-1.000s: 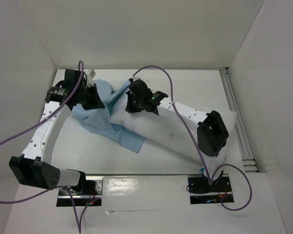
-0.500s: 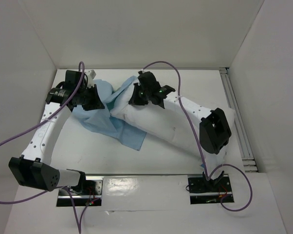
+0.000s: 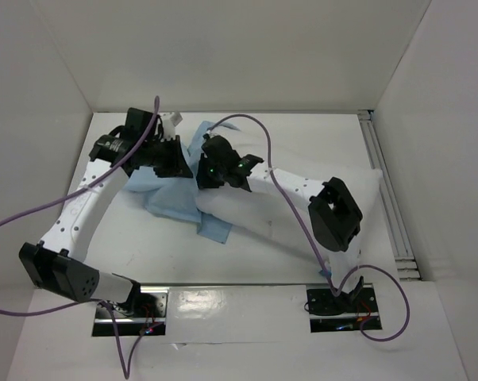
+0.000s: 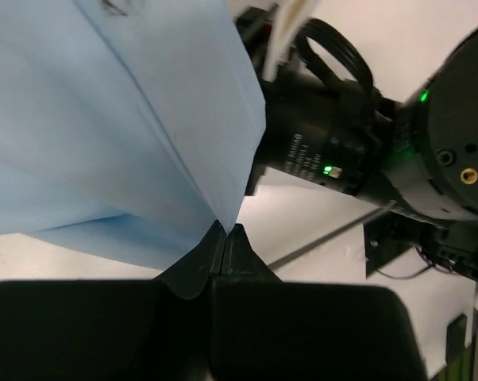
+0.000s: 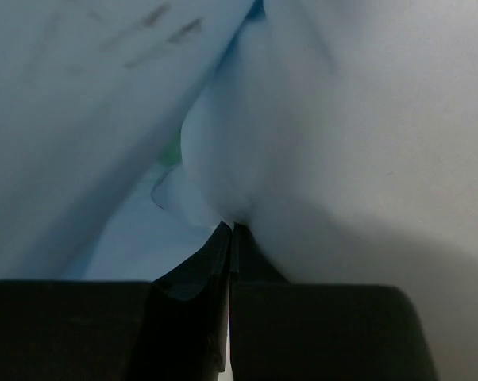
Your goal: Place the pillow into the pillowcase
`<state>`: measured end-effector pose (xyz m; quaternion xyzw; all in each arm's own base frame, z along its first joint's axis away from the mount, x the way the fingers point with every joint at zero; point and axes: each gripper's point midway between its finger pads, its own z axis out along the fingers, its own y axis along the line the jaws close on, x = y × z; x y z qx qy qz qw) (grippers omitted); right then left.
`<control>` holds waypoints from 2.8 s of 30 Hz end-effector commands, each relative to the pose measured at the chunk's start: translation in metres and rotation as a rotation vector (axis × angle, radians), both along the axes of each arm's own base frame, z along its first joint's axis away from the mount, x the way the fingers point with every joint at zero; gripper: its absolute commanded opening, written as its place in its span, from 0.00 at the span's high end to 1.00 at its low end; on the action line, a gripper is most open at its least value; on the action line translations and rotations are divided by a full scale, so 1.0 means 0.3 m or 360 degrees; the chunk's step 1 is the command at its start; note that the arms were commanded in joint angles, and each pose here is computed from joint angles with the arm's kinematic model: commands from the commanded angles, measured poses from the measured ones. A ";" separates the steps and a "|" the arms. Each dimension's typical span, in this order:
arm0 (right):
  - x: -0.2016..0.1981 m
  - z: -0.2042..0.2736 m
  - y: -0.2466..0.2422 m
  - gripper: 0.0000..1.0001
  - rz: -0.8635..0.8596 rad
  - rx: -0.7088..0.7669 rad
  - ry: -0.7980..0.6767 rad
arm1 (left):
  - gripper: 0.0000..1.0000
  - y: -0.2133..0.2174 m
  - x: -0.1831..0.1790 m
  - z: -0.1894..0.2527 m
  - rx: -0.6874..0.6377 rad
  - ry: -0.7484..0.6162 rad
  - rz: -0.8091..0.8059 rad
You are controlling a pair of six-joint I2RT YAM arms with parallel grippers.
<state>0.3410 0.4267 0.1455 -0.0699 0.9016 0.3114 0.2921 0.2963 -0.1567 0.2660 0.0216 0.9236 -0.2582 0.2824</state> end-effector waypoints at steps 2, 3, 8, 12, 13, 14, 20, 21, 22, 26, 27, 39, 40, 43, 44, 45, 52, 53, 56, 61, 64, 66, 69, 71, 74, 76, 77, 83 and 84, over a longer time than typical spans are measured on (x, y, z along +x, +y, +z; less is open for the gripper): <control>0.051 0.121 -0.026 1.00 -0.0064 0.0200 -0.0146 | 0.98 -0.103 -0.021 -0.042 -0.0115 0.0159 -0.0145; 0.047 0.172 -0.054 0.99 -0.0067 0.0238 -0.0167 | 0.94 -0.101 -0.022 -0.063 -0.0097 0.0193 -0.0154; -0.026 0.242 -0.177 0.35 -0.0036 0.0173 -0.0197 | 0.23 -0.073 0.052 -0.031 0.0023 0.0121 -0.0098; -0.049 0.315 -0.309 0.30 -0.0119 0.0034 -0.0290 | 0.20 -0.050 0.144 0.001 0.0055 0.0046 -0.0020; -0.042 0.353 -0.354 0.30 -0.0178 0.0014 -0.0340 | 0.20 -0.049 0.167 0.014 0.0067 0.0020 -0.0004; -0.051 0.377 -0.375 0.29 -0.0197 -0.0008 -0.0339 | 0.22 -0.035 0.192 0.004 0.0111 0.0012 0.0034; 0.042 0.451 -0.586 0.15 -0.0431 -0.0220 -0.0413 | 0.22 -0.025 0.371 -0.053 0.0242 -0.0009 0.0144; 0.062 0.466 -0.600 0.13 -0.0464 -0.0231 -0.0420 | 0.20 -0.013 0.404 -0.062 0.0272 -0.0025 0.0202; 0.085 0.475 -0.641 0.13 -0.0506 -0.0258 -0.0432 | 0.20 -0.015 0.425 -0.071 0.0277 -0.0018 0.0222; 0.173 0.423 -0.711 0.09 -0.0565 -0.0373 -0.0377 | 0.19 -0.031 0.544 -0.120 0.0295 -0.0014 0.0293; 0.187 0.430 -0.726 0.09 -0.0585 -0.0386 -0.0364 | 0.19 -0.022 0.591 -0.139 0.0340 -0.0031 0.0334; 0.383 0.184 -0.744 0.01 -0.0355 -0.0537 -0.0156 | 0.61 -0.124 0.766 -0.285 0.0271 -0.0017 0.0284; 0.387 0.110 -0.712 0.01 -0.0289 -0.0525 -0.0068 | 0.89 -0.137 0.776 -0.282 0.0246 -0.0029 0.0269; 0.356 0.060 -0.624 0.23 -0.0063 -0.0393 0.0031 | 1.00 -0.171 0.786 -0.261 0.0167 -0.0062 0.0218; 0.343 0.042 -0.612 0.61 -0.0032 -0.0368 0.0055 | 1.00 -0.181 0.794 -0.252 0.0144 -0.0082 0.0206; 0.306 0.009 -0.594 0.85 0.0016 -0.0349 0.0098 | 1.00 -0.198 0.803 -0.229 0.0101 -0.0114 0.0181; 0.155 0.190 -0.540 1.00 0.0001 -0.0266 -0.0134 | 1.00 -0.268 0.735 -0.058 -0.0055 -0.0242 -0.0028; 0.156 0.242 -0.559 1.00 -0.0053 -0.0260 -0.0189 | 1.00 -0.270 0.723 -0.043 -0.0068 -0.0246 -0.0040; 0.120 0.290 -0.538 1.00 -0.0113 -0.0258 -0.0236 | 1.00 -0.332 0.642 0.012 -0.0138 -0.0242 -0.0153; 0.124 0.361 -0.484 1.00 -0.0221 -0.0218 -0.0314 | 1.00 -0.488 0.493 0.099 -0.0224 -0.0274 -0.0403; 0.165 0.361 -0.471 1.00 -0.0313 -0.0172 -0.0325 | 1.00 -0.573 0.377 0.176 -0.0344 -0.0257 -0.0553; 0.170 0.321 -0.476 1.00 -0.0384 -0.0157 -0.0284 | 1.00 -0.593 0.333 0.210 -0.0414 -0.0236 -0.0594; 0.202 0.335 -0.532 1.00 -0.0530 -0.0056 -0.0330 | 1.00 -0.618 0.278 0.214 -0.0516 -0.0184 -0.0621; 0.196 0.329 -0.573 1.00 -0.0605 -0.0044 -0.0353 | 1.00 -0.592 0.310 0.106 -0.0411 -0.0109 -0.0484; 0.192 0.291 -0.641 1.00 -0.0740 0.0001 -0.0314 | 0.93 -0.557 0.364 0.026 -0.0247 -0.0079 -0.0368; 0.194 0.290 -0.686 1.00 -0.0826 0.0090 -0.0288 | 0.64 -0.537 0.375 -0.047 -0.0120 0.0006 -0.0372; 0.207 0.294 -0.701 1.00 -0.0861 0.0130 -0.0308 | 0.55 -0.534 0.392 0.009 -0.0113 -0.0067 -0.0370; 0.244 0.223 -0.758 1.00 -0.0915 0.0226 -0.0211 | 0.05 -0.417 0.383 0.112 0.0082 -0.0282 -0.0326; 0.261 0.235 -0.763 1.00 -0.0915 0.0246 -0.0219 | 0.03 -0.379 0.355 0.137 0.0129 -0.0312 -0.0305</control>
